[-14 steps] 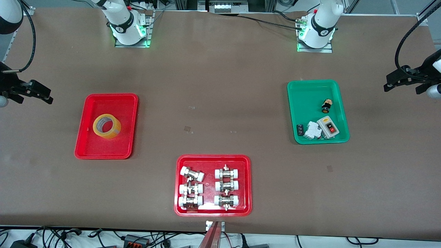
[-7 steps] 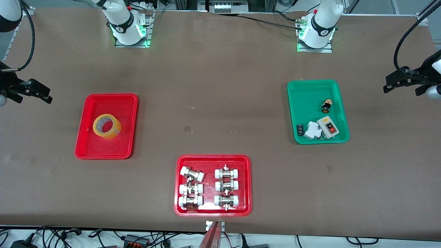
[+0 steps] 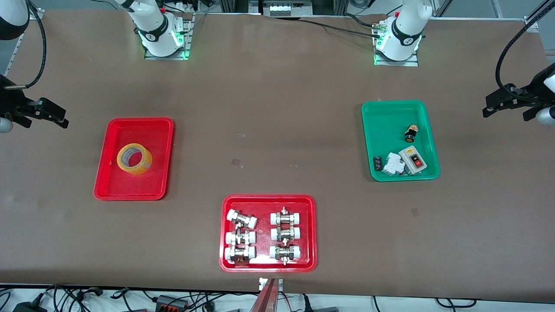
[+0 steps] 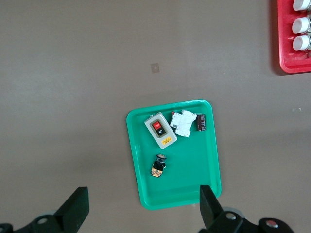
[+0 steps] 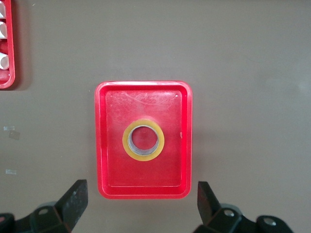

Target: Left arm passes tape to right arm into tray

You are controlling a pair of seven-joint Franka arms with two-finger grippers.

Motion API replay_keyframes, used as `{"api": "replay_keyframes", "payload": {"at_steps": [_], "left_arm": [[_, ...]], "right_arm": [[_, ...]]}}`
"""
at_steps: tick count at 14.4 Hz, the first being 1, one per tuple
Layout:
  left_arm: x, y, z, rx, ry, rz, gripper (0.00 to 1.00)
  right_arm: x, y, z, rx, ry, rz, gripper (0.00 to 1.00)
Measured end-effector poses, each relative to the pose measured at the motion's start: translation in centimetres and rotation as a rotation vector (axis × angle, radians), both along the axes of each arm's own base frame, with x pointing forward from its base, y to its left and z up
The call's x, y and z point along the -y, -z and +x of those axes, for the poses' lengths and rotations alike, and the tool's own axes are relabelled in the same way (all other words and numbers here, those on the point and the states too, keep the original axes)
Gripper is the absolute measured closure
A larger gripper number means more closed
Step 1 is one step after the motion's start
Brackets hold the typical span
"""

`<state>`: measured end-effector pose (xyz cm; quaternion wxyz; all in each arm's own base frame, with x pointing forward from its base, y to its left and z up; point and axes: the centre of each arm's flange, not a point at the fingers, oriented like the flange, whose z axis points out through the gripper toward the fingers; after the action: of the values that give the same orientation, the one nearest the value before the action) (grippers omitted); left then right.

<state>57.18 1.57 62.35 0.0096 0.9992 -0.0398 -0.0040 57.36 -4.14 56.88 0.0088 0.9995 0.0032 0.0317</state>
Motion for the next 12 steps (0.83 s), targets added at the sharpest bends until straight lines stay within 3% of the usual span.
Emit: {"api": "replay_keyframes", "payload": {"at_steps": [12], "left_arm": [[0.0, 0.1, 0.1, -0.001, 0.01, 0.0, 0.0]], "right_arm": [[-0.6, 0.1, -0.1, -0.01, 0.013, 0.002, 0.0]]}}
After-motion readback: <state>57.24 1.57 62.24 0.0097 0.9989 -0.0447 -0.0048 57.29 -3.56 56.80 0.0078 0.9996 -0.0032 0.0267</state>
